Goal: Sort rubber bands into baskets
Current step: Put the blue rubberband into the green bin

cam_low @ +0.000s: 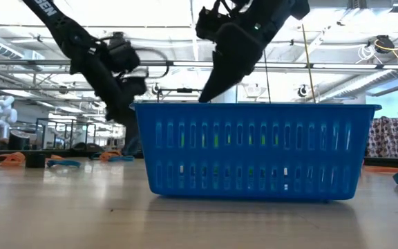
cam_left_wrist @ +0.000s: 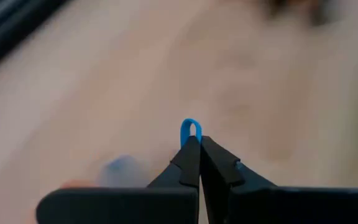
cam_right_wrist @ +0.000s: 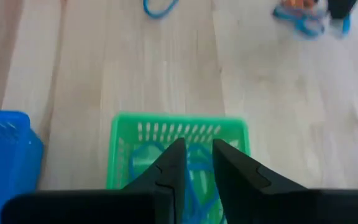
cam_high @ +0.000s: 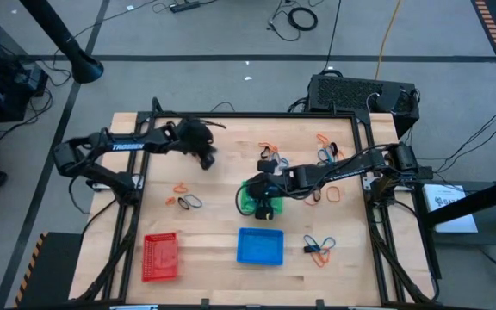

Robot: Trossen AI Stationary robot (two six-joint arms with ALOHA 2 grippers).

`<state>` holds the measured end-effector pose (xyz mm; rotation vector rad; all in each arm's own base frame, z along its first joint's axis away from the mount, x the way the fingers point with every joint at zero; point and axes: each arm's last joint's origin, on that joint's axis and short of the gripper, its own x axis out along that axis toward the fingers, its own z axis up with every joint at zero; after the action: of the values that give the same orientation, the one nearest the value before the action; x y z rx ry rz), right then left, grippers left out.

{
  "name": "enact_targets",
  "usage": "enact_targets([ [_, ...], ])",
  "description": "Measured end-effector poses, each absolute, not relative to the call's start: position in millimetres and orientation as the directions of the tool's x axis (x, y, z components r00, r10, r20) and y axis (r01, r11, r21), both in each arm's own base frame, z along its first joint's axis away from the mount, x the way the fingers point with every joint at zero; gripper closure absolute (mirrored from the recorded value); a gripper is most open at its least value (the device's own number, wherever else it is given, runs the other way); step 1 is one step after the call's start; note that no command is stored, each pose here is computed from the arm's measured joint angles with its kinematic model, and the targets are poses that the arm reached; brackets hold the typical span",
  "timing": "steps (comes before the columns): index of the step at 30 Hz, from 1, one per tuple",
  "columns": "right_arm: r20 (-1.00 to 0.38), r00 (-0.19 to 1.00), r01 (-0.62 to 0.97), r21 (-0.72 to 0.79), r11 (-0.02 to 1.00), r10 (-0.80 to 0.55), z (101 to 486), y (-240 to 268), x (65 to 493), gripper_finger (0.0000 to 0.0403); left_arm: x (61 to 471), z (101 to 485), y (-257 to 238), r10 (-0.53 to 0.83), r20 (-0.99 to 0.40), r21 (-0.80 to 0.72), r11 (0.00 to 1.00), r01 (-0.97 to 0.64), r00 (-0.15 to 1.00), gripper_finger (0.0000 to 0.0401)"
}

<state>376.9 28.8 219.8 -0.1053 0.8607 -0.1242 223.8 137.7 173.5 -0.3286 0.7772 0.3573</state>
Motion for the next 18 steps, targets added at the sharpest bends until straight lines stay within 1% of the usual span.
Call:
enact_targets([
  [2,-0.733,0.663,0.058,-0.15,0.987,-0.151,221,29,379,0.033,235,177,125,0.073,-0.673,-0.213,0.934,-0.287,0.736,0.0399],
  [4,-0.722,0.675,0.058,-0.152,0.987,-0.151,222,28,380,0.033,245,182,112,-0.027,-0.612,-0.243,0.957,-0.155,0.791,0.0399],
  [10,-0.715,0.683,0.06,-0.15,0.987,-0.15,223,28,381,0.033,267,194,75,-0.228,-0.472,-0.252,0.961,0.117,0.852,0.0396],
  [12,-0.714,0.684,0.063,-0.147,0.987,-0.15,223,28,381,0.033,270,196,65,-0.276,-0.45,-0.253,0.951,0.175,0.849,0.0396],
  [18,-0.713,0.685,0.065,-0.145,0.987,-0.15,223,28,381,0.033,275,198,45,-0.337,-0.437,-0.25,0.936,0.247,0.834,0.0395],
])
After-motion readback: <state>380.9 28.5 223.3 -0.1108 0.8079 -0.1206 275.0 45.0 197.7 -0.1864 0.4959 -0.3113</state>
